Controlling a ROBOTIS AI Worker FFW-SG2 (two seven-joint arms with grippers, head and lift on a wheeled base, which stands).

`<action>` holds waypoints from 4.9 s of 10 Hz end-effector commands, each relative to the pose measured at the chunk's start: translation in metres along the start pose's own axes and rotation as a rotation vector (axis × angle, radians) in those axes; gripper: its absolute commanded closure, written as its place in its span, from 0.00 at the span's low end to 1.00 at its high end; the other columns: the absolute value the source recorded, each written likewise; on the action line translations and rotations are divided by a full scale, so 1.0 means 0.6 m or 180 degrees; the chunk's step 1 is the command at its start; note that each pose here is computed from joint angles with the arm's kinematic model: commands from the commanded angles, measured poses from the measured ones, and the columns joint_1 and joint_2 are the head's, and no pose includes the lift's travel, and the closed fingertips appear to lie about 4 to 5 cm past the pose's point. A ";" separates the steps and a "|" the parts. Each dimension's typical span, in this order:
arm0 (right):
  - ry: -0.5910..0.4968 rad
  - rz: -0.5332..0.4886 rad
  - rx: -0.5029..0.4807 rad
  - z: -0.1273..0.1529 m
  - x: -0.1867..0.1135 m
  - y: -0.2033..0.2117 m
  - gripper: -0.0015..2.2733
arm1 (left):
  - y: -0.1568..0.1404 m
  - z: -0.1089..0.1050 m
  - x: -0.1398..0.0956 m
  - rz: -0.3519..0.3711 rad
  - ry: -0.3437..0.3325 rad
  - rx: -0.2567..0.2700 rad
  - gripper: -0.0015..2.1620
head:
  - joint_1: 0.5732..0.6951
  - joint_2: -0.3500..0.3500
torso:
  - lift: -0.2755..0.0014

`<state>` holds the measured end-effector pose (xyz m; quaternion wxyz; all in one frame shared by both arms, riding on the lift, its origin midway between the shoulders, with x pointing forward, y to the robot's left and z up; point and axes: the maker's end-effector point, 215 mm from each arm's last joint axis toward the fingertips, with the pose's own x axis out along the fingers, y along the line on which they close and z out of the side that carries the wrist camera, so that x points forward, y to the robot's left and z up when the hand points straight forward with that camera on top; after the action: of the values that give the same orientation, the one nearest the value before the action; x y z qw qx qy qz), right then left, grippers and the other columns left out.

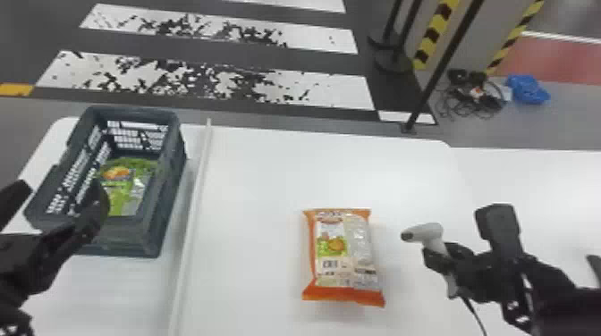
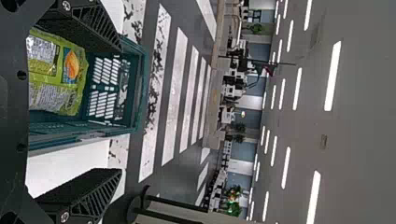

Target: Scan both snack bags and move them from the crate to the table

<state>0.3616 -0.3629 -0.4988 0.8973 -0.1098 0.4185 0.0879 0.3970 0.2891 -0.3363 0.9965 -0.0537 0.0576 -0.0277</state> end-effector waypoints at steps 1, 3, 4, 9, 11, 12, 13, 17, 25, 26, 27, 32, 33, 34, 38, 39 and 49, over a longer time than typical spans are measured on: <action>-0.0021 0.0123 -0.0017 0.019 -0.028 0.050 0.99 | -0.001 0.002 0.002 -0.0005 -0.0010 -0.0002 0.04 | 1.00 0.34 | 0.86; 0.0084 0.0303 -0.0001 0.023 -0.058 0.119 0.99 | -0.008 0.000 0.002 -0.0025 -0.0007 -0.0023 0.04 | 1.00 0.41 | 0.86; 0.0149 0.0373 0.0009 0.018 -0.070 0.149 0.99 | -0.010 0.001 0.003 -0.0035 -0.0012 -0.0026 0.04 | 1.00 0.45 | 0.86; 0.0317 0.0598 -0.0168 0.012 -0.097 0.262 0.99 | -0.028 -0.010 0.015 -0.0094 0.0008 -0.0064 0.04 | 1.00 0.59 | 0.86; 0.0354 0.0657 -0.0304 0.017 -0.086 0.300 0.99 | -0.028 -0.011 0.015 -0.0099 0.0013 -0.0065 0.04 | 1.00 0.64 | 0.86; 0.0362 0.0675 -0.0341 0.020 -0.081 0.310 0.99 | -0.030 -0.011 0.015 -0.0108 0.0013 -0.0067 0.04 | 1.00 0.67 | 0.86; 0.0359 0.0665 -0.0374 0.023 -0.077 0.315 0.99 | -0.030 -0.010 0.014 -0.0109 0.0009 -0.0062 0.04 | 1.00 0.69 | 0.86; 0.0373 0.0629 -0.0414 0.031 -0.063 0.315 0.99 | -0.031 -0.013 0.013 -0.0114 0.0026 -0.0053 0.04 | 1.00 0.71 | 0.86; 0.0350 0.0268 -0.0281 0.048 -0.051 0.235 0.99 | -0.036 -0.012 0.008 -0.0137 0.0029 -0.0048 0.04 | 1.00 0.69 | 0.86; 0.0335 0.0174 -0.0116 0.049 -0.051 0.202 0.99 | -0.036 -0.012 0.008 -0.0134 0.0029 -0.0047 0.04 | 1.00 0.64 | 0.86; 0.0291 0.0029 0.0067 0.050 -0.048 0.155 0.99 | -0.037 -0.012 0.008 -0.0135 0.0029 -0.0054 0.04 | 1.00 0.59 | 0.86; -0.0014 -0.0515 0.0733 0.048 0.015 -0.060 0.99 | -0.042 -0.019 0.010 -0.0142 0.0075 -0.0009 0.04 | 1.00 0.31 | 0.86; -0.0159 -0.0570 0.0771 0.057 0.035 -0.097 0.99 | -0.041 -0.019 0.011 -0.0137 0.0076 -0.0004 0.04 | 1.00 0.28 | 0.86; -0.0220 -0.0612 0.0746 0.058 0.056 -0.123 0.99 | -0.040 -0.023 0.010 -0.0131 0.0096 0.0003 0.04 | 1.00 0.24 | 0.86; -0.0279 -0.0703 0.0666 0.037 0.132 -0.184 0.99 | -0.044 -0.027 0.011 -0.0131 0.0129 0.0002 0.04 | 1.00 0.15 | 0.86; -0.0286 -0.0703 0.0670 0.036 0.141 -0.189 0.99 | -0.044 -0.026 0.011 -0.0131 0.0125 0.0008 0.04 | 1.00 0.14 | 0.86; -0.0180 -0.0707 0.0719 -0.011 0.191 -0.186 0.43 | -0.054 -0.026 0.011 -0.0162 0.0131 -0.0003 0.04 | 1.00 0.11 | 0.86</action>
<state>0.4571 -0.4656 -0.5769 0.9186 -0.0547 0.3872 -0.0575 0.4008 0.2551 -0.3487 0.9941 -0.0542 0.0766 -0.0540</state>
